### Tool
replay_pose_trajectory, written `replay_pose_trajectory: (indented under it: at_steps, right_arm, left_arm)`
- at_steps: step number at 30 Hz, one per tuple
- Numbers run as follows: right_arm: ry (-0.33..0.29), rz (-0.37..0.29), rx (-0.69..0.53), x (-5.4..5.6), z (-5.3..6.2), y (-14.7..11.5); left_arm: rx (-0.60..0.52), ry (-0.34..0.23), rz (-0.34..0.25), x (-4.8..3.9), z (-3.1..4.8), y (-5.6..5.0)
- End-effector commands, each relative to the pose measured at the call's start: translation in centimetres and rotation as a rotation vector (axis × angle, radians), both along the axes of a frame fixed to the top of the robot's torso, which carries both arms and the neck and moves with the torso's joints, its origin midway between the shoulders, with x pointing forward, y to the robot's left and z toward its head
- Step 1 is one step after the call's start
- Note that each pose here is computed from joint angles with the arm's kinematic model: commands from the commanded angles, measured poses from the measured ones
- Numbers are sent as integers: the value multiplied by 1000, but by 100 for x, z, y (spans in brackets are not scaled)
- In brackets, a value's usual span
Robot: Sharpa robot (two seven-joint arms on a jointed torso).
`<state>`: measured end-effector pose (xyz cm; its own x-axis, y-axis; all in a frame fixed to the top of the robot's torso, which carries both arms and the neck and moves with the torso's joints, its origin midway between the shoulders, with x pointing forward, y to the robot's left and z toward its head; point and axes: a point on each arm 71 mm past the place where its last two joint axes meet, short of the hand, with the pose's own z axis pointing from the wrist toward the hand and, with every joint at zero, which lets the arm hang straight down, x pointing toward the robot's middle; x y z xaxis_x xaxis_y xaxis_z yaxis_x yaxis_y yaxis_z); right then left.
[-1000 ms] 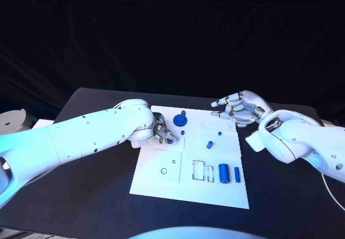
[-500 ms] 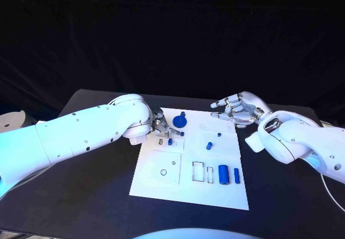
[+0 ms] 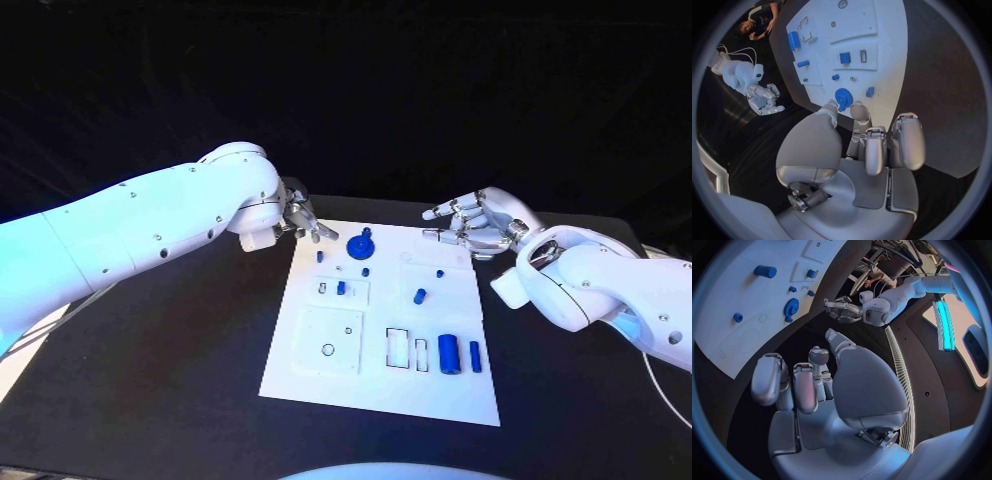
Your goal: Assemble the parts on the task board
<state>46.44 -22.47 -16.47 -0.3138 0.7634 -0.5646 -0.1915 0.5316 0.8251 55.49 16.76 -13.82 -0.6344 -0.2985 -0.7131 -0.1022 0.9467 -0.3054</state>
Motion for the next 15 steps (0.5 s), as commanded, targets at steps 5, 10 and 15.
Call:
replay_pose_trajectory:
  at_steps: [5,10,15]
  right_arm:
    - [-5,9,-2,5,-4,25]
    - [-8,11,-4,7,-3,33]
    - [-9,11,-7,15,-7,31]
  left_arm:
    - [6,16,-16,214,-76,5]
    - [21,25,-21,280,-156,8]
    - [24,26,-18,329,-230,10]
